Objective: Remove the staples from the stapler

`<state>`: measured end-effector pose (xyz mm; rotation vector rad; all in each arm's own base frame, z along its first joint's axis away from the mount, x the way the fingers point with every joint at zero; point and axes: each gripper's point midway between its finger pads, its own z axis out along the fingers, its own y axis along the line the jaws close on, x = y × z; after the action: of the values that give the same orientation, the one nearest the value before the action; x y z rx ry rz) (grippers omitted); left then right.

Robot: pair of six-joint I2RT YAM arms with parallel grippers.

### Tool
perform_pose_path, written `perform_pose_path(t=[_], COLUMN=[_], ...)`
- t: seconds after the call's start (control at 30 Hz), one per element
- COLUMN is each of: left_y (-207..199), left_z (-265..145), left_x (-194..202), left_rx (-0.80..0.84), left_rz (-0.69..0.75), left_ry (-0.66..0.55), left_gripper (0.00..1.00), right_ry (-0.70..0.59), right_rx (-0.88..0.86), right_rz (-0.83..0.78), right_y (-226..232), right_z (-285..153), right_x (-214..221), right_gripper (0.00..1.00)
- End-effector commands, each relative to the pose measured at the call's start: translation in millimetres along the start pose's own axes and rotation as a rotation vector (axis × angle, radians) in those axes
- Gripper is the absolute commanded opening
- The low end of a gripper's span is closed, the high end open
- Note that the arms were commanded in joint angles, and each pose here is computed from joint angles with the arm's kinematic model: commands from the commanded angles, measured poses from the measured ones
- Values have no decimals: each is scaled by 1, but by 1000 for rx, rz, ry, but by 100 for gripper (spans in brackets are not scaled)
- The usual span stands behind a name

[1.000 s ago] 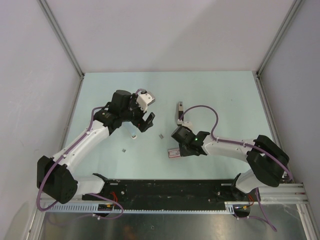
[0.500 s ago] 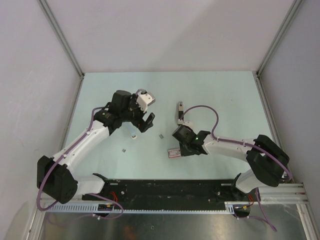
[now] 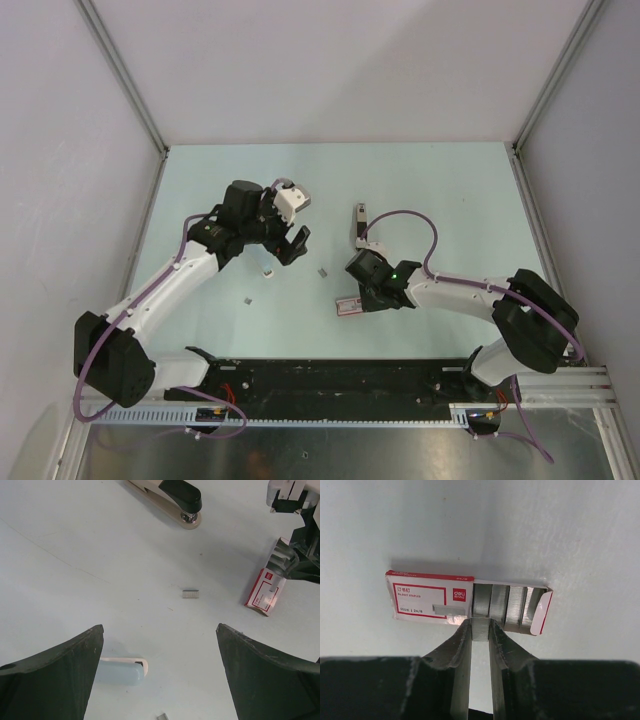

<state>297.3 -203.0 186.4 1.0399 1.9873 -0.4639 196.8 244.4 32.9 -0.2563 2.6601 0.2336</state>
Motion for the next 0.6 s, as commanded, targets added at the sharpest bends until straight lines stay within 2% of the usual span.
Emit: perform_pose_path(t=[0.0,0.57], left_y=[-4,-7], left_z=[-7,-10], left_x=[-8,-12], left_rx=[18,33], left_rz=[-9,-5], left_ry=[-39,-44], left_gripper=[99,99], right_ry=[-3,19], right_rx=[-5,-17], right_rz=[-4,8], right_y=[1,2], right_z=[1,3], right_x=[0,2], right_gripper=[18,31])
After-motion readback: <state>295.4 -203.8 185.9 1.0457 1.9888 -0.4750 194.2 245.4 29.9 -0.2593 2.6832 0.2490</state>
